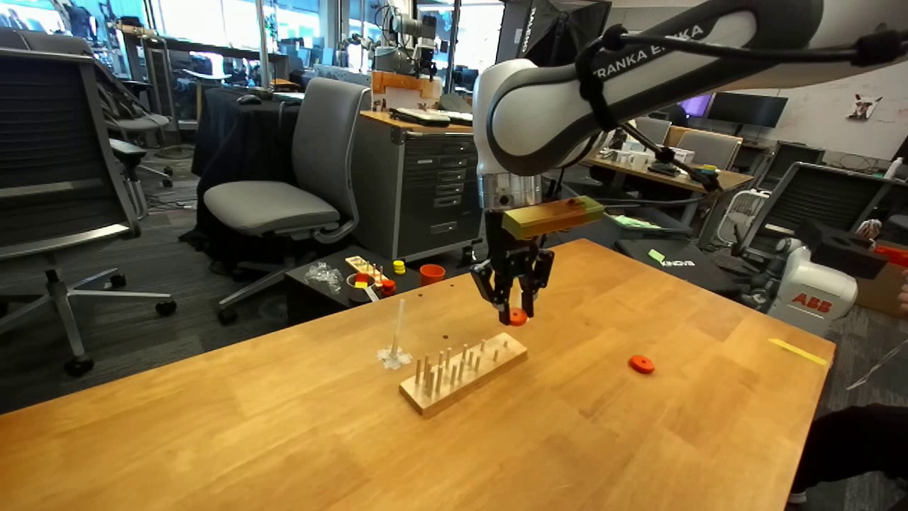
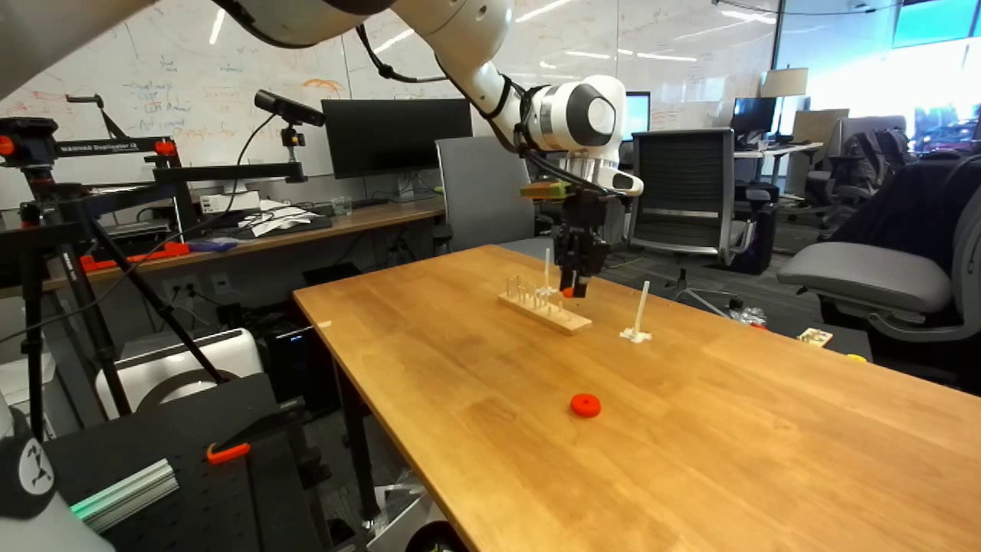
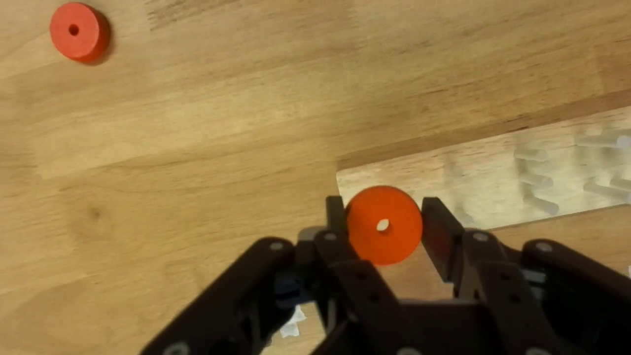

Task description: Put the left orange object on the wooden board

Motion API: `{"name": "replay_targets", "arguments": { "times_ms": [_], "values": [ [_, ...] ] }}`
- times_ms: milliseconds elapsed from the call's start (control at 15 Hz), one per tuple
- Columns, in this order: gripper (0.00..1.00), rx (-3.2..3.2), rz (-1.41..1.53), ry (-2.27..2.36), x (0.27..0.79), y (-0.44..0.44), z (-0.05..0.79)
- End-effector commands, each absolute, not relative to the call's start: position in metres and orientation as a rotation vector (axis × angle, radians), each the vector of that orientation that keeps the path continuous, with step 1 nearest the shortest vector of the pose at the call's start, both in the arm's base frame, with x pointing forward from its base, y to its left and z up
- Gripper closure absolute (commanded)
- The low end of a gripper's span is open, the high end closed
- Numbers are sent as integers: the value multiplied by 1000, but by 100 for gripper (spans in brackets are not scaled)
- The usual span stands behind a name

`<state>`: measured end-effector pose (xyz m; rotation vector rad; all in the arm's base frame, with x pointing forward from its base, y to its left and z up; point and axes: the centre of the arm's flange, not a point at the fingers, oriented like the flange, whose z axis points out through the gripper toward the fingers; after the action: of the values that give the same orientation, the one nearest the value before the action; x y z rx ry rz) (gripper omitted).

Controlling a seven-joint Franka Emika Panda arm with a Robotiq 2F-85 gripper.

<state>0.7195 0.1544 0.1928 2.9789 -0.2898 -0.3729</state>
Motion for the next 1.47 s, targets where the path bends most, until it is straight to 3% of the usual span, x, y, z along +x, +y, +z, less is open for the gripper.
{"name": "replay_targets", "arguments": {
  "times_ms": [0,467,1000,1400],
  "values": [
    [83,2981,-452,-212,755,167,190],
    [83,3006,-427,-100,746,175,195],
    [83,3036,-336,13,677,271,232],
    [83,3041,-288,-54,663,277,231]
  ]
}}
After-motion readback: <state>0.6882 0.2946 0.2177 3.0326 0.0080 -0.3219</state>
